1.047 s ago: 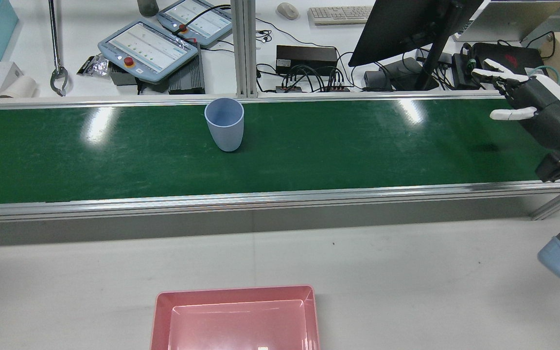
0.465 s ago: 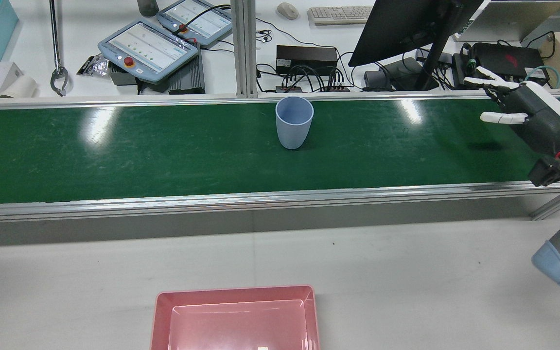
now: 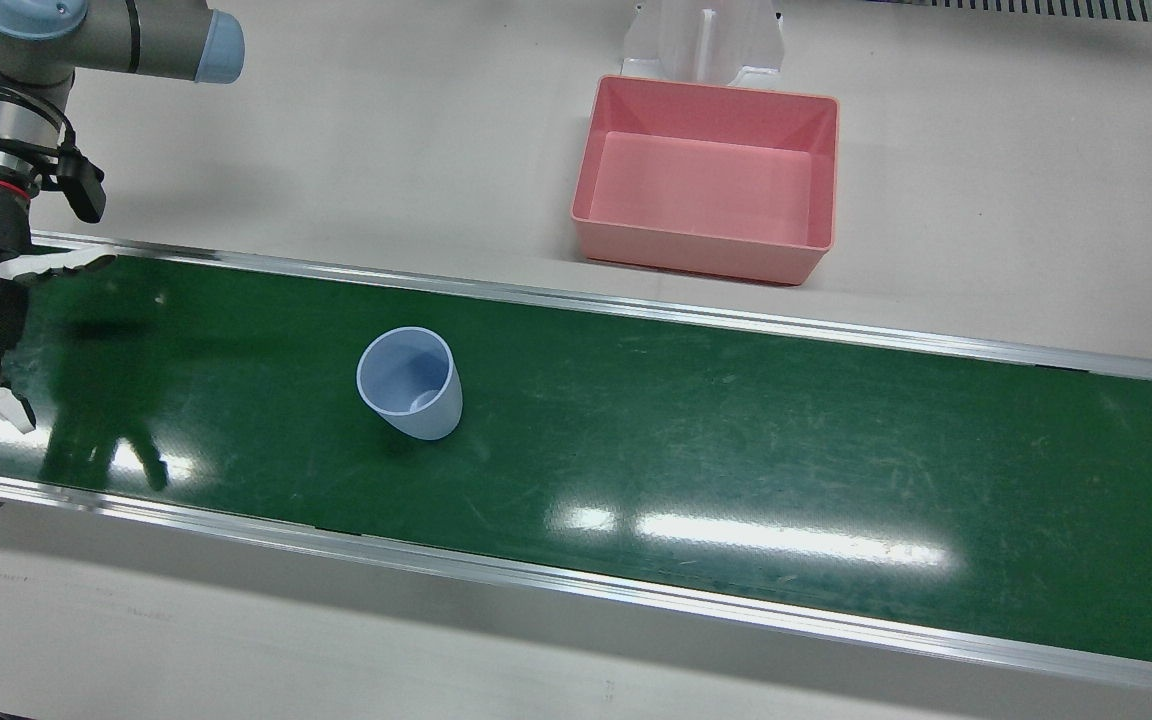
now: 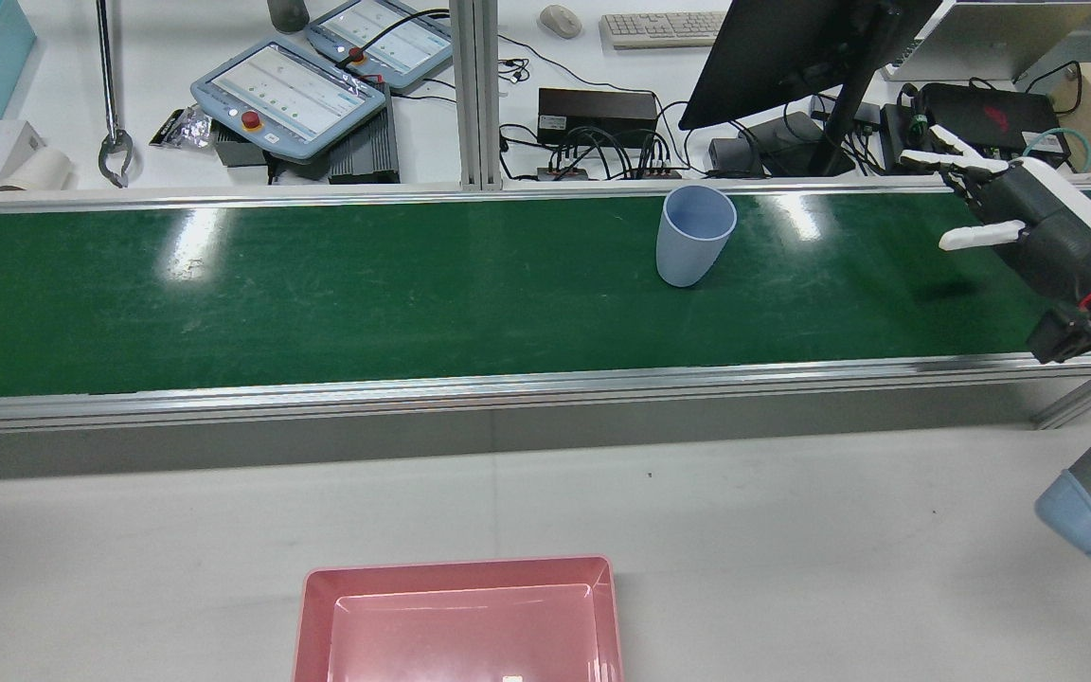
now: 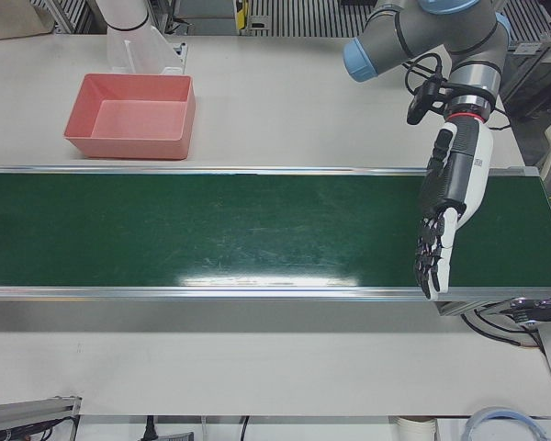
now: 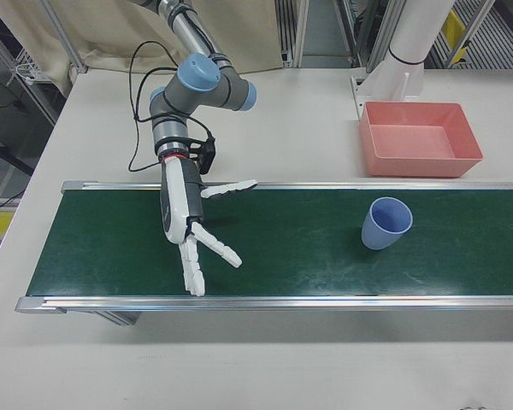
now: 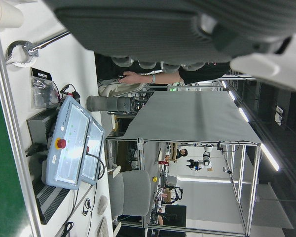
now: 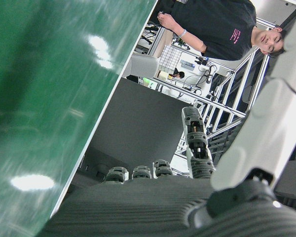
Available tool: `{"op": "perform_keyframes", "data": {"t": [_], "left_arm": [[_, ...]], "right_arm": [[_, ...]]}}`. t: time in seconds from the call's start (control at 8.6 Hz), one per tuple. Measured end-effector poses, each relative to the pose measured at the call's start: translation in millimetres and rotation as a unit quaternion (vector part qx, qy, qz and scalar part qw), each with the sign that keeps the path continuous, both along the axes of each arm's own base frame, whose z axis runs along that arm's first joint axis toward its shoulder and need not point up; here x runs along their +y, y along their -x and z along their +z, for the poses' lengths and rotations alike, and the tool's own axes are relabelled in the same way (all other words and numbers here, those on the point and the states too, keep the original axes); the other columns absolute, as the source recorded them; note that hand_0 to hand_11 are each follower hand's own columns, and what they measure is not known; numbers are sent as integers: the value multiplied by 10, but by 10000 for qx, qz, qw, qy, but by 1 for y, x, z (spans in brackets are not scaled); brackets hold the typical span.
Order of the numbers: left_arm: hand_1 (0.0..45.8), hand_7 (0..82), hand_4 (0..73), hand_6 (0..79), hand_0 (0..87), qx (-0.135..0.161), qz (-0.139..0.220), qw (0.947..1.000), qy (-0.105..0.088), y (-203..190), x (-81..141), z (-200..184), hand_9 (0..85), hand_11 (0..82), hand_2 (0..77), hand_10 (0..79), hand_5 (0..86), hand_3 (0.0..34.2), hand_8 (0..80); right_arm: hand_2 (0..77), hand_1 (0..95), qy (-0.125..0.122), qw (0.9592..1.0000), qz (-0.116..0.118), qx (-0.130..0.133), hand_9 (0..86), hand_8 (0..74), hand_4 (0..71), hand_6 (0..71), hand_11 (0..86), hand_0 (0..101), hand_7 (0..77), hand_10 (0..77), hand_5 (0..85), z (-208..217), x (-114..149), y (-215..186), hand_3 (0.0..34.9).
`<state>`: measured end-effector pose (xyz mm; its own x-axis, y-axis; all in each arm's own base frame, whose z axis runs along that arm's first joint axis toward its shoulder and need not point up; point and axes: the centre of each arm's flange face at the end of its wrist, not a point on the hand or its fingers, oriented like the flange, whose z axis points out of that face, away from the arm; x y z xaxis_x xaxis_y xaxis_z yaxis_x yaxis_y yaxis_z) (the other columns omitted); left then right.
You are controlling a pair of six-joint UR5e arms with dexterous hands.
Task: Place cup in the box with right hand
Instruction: 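Move the right hand onto the blue cup and close fingers around it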
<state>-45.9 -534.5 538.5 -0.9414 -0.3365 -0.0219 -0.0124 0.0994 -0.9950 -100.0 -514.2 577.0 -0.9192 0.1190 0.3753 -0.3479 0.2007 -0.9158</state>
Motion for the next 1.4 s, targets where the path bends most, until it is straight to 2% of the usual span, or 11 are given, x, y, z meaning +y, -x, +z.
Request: {"op": "perform_keyframes", "data": {"t": [0.35, 0.47, 0.58, 0.93, 1.05, 1.16, 1.28, 1.4], "left_arm": [[5, 5, 11, 5, 0, 0, 3, 10000, 0, 0, 0, 0, 0, 0, 5, 0, 5, 0, 0], [5, 5, 11, 5, 0, 0, 5, 10000, 0, 0, 0, 0, 0, 0, 5, 0, 5, 0, 0], [5, 5, 11, 5, 0, 0, 5, 10000, 0, 0, 0, 0, 0, 0, 5, 0, 5, 0, 0], [5, 5, 11, 5, 0, 0, 2, 10000, 0, 0, 0, 0, 0, 0, 5, 0, 5, 0, 0], [5, 5, 11, 5, 0, 0, 2, 10000, 0, 0, 0, 0, 0, 0, 5, 0, 5, 0, 0], [5, 5, 11, 5, 0, 0, 4, 10000, 0, 0, 0, 0, 0, 0, 5, 0, 5, 0, 0], [5, 5, 11, 0, 0, 0, 5, 10000, 0, 0, 0, 0, 0, 0, 5, 0, 5, 0, 0], [5, 5, 11, 5, 0, 0, 2, 10000, 0, 0, 0, 0, 0, 0, 5, 0, 5, 0, 0]], "right_arm": [[76, 76, -14, 10000, -49, 1, 44, 11, 120, 33, 38, 455, 98, 16, 33, -1, 0, 5, 0], [82, 44, -22, 10000, -81, 0, 44, 11, 131, 33, 38, 448, 98, 16, 33, -2, 1, 9, 0], [27, 87, -31, 9999, -120, -2, 44, 11, 147, 33, 38, 450, 98, 16, 33, -3, 1, 14, 0], [27, 98, -86, 9997, -249, -17, 44, 11, 147, 33, 38, 461, 114, 16, 33, -9, 0, 30, 0], [27, 38, -93, 9996, -279, -18, 44, 11, 164, 33, 38, 462, 114, 16, 33, -10, 0, 34, 0], [16, 76, -92, 9995, -295, -27, 44, 11, 169, 33, 38, 462, 114, 16, 33, -10, 0, 36, 0], [120, 175, -101, 9995, -290, -53, 60, 11, 180, 33, 49, 473, 125, 16, 33, -11, 0, 36, 0], [120, 175, -113, 9995, -273, -80, 109, 49, 158, 76, 147, 473, 229, 93, 93, -13, 0, 35, 0]]}}
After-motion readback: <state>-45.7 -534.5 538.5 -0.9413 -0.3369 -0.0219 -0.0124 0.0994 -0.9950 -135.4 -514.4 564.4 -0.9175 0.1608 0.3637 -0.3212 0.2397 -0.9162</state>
